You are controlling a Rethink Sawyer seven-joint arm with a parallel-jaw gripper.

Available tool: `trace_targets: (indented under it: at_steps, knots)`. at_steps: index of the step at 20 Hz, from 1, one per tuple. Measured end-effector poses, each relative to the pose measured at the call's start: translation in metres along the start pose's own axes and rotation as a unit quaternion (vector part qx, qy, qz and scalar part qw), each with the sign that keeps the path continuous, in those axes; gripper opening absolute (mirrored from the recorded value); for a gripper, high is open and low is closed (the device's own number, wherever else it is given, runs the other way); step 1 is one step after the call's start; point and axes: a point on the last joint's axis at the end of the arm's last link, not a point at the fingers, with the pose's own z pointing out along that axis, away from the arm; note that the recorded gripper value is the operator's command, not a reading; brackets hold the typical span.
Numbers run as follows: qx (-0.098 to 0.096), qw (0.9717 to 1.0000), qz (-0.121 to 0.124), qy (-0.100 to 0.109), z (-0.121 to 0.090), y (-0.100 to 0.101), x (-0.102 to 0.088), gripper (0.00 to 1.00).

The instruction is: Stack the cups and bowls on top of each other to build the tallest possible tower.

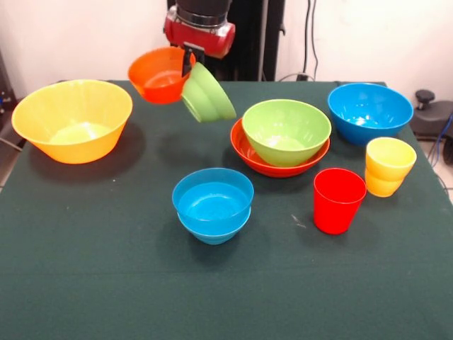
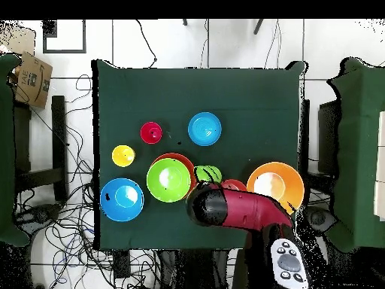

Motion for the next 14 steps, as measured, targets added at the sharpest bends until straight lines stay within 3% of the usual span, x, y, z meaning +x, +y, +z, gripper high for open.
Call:
trace_targets:
  at_steps: [7,14]
  knots:
    - [-0.002,0.9998,-0.02,0.0,0.012,0.026,-0.005,0.0]
    - [-0.005,0.9995,-0.029,-0.014,0.022,0.047,-0.027,0.0]
